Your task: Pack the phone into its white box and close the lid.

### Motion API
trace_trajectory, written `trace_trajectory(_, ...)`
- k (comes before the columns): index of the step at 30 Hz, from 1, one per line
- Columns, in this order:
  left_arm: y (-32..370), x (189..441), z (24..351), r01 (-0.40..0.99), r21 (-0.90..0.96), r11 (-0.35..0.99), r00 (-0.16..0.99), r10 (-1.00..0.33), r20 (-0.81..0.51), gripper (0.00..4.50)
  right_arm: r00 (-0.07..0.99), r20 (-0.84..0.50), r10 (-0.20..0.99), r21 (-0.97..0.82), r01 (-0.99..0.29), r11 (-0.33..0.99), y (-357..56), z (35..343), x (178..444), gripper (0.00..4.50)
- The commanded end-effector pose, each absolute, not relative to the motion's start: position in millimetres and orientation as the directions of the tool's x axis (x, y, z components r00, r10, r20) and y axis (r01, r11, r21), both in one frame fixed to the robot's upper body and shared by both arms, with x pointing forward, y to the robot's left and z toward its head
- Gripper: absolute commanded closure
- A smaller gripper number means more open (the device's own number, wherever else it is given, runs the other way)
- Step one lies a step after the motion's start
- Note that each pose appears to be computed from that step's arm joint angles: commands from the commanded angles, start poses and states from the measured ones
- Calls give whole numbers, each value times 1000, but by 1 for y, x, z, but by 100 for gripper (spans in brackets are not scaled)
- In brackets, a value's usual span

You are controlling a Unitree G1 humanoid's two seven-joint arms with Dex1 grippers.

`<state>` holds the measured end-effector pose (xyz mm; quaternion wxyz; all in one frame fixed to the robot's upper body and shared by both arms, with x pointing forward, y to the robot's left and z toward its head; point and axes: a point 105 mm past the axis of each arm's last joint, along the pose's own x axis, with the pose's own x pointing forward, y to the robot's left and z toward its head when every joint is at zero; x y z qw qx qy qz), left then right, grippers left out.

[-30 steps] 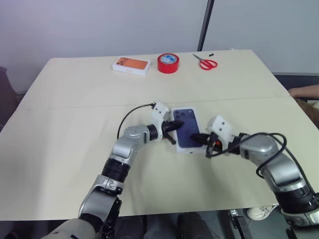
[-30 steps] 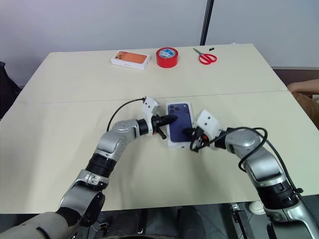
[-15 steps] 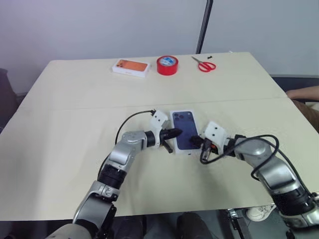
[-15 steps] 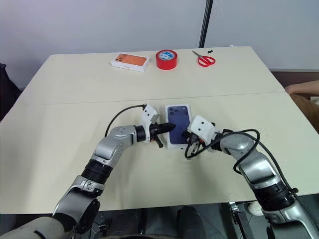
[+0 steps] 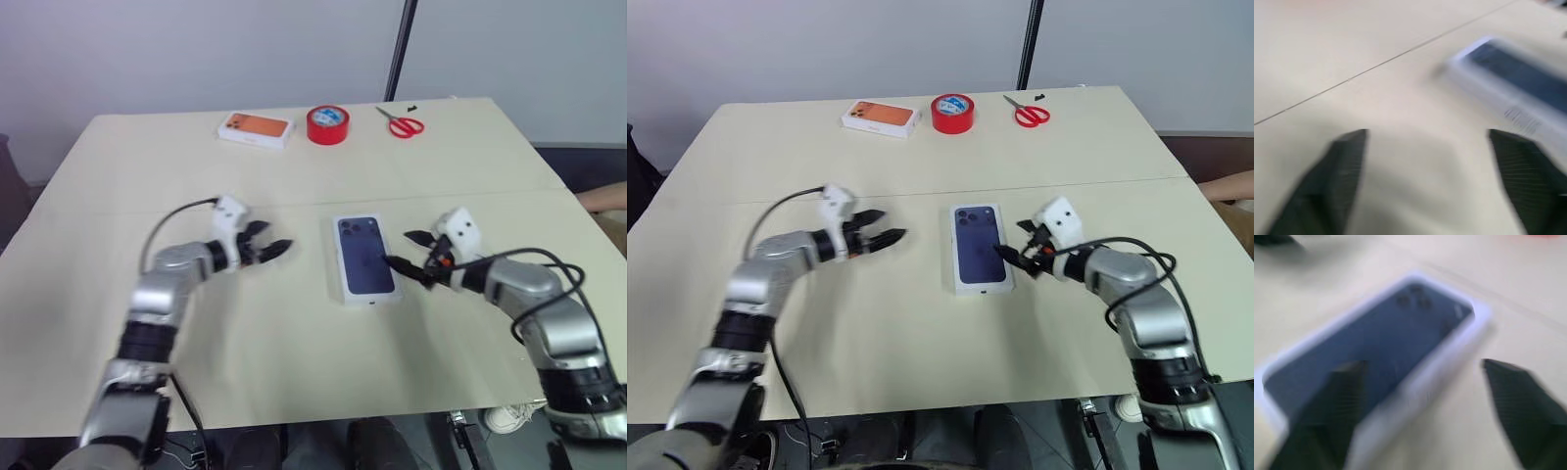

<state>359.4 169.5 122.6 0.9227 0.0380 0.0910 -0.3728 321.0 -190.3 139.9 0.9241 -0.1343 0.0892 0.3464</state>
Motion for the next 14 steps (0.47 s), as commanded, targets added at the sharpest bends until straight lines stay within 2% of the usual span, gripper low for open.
trace_trajectory(1,185,336,125,715,-3,699,688,-704,-178,0,732,-188,655,-231,-681,695,-198,158,311,1)
trace_trajectory(8,225,294,113,681,-35,732,711,-672,-206,0,724,-241,647,-236,-690,684,-217,149,288,1)
trace_trajectory(14,235,287,111,651,-15,759,740,-640,-208,0,729,-274,627,-243,-684,688,-228,143,287,1)
